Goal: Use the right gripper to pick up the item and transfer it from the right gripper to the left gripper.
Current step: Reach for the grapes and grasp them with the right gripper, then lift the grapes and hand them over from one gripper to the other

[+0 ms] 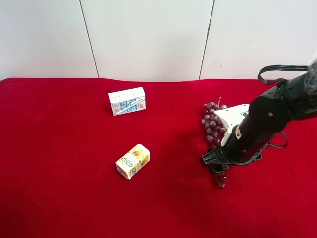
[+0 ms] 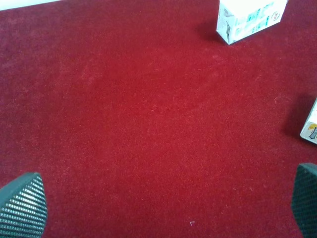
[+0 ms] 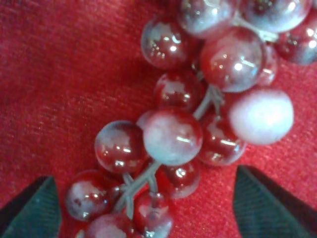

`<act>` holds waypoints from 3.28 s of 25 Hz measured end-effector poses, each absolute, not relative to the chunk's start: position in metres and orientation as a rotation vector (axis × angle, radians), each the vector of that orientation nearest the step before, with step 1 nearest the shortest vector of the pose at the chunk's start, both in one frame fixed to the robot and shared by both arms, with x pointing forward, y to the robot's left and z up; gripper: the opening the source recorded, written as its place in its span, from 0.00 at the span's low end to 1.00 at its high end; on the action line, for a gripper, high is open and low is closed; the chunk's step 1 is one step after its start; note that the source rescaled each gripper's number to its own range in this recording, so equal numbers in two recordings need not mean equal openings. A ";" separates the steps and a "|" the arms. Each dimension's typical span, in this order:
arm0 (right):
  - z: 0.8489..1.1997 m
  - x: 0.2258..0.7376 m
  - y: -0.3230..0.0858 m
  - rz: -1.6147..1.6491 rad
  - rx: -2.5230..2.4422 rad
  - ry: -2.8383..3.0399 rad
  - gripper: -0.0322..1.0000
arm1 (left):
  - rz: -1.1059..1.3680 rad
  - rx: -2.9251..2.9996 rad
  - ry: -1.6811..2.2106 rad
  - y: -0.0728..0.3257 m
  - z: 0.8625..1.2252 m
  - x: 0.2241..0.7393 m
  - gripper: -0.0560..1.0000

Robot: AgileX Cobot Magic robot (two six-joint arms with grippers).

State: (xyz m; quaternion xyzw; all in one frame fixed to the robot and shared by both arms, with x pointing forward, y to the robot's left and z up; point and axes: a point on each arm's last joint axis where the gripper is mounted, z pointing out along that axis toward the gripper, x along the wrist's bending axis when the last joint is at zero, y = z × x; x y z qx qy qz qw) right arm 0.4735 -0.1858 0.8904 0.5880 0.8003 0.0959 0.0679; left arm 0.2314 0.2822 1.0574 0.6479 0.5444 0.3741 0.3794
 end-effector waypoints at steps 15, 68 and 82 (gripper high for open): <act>0.891 0.475 -0.185 0.316 1.741 2.414 0.18 | 0.955 1.655 1.391 0.282 1.057 0.231 1.00; 1.137 0.522 -0.129 1.080 1.214 2.499 0.04 | 0.955 1.655 1.391 0.282 1.057 0.231 1.00; 1.151 0.515 -0.117 1.283 1.094 2.565 0.04 | 0.955 1.655 1.391 0.282 1.057 0.231 1.00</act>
